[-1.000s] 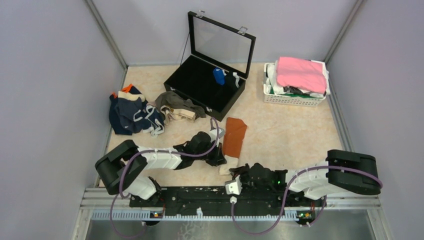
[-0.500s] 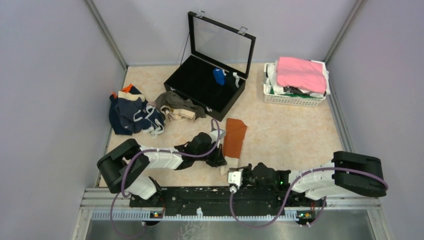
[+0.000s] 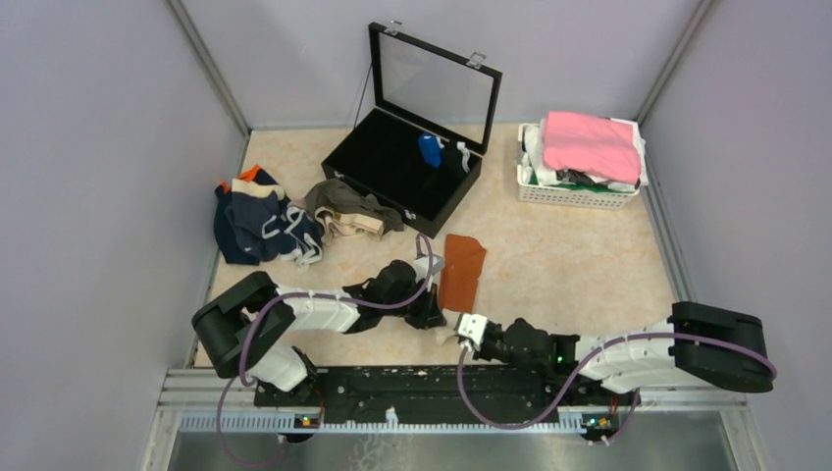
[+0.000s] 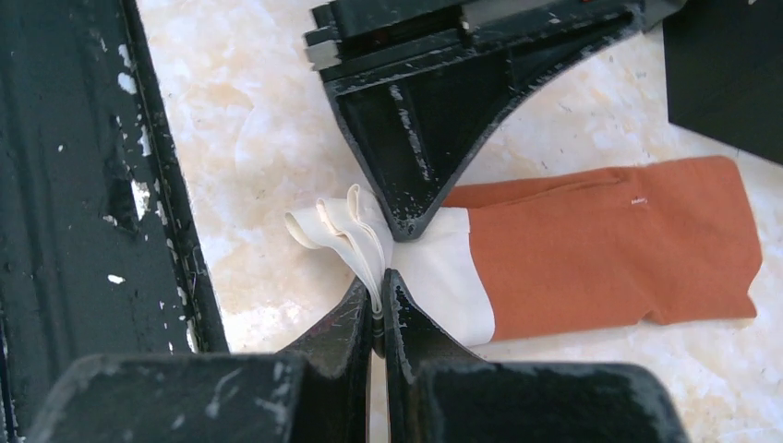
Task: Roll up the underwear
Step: Roll the underwear to the center of the board.
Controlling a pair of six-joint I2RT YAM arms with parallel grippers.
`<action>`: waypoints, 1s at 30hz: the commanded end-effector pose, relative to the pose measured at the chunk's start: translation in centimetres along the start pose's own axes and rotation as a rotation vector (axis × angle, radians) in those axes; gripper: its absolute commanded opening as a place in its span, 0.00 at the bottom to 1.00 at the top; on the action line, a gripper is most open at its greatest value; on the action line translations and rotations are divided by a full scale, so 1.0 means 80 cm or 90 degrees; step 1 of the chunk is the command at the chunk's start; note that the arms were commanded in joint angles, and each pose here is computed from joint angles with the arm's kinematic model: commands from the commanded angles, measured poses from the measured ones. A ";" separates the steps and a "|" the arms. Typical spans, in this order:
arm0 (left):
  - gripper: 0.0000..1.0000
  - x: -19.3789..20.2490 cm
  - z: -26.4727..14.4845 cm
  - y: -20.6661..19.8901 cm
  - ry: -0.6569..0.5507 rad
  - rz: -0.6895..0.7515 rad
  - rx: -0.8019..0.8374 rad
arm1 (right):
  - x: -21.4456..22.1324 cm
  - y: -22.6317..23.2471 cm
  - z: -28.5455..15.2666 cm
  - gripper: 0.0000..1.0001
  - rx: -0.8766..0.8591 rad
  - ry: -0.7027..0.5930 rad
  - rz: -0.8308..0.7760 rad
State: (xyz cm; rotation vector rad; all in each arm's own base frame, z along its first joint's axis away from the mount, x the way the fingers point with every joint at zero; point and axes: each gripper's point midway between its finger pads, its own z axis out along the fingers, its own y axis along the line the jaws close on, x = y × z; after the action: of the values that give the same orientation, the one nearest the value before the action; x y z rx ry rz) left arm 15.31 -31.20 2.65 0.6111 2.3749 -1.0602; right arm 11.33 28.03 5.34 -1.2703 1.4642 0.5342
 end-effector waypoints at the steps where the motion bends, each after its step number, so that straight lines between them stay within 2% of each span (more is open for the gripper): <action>1: 0.00 0.004 0.004 0.015 0.011 0.013 -0.029 | -0.017 -0.007 -0.001 0.00 0.016 -0.023 0.115; 14: 0.00 -0.003 0.005 0.009 0.011 0.019 -0.022 | 0.011 -0.028 0.001 0.00 0.052 0.076 0.245; 30: 0.00 -0.003 0.006 0.007 0.017 0.022 -0.017 | 0.032 -0.050 0.007 0.00 0.095 0.145 0.313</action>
State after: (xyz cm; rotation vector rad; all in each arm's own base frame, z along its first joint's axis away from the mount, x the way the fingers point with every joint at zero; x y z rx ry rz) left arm 15.62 -31.48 2.74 0.6370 2.3718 -1.0462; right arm 14.83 25.68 3.44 -0.9079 1.9646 0.5966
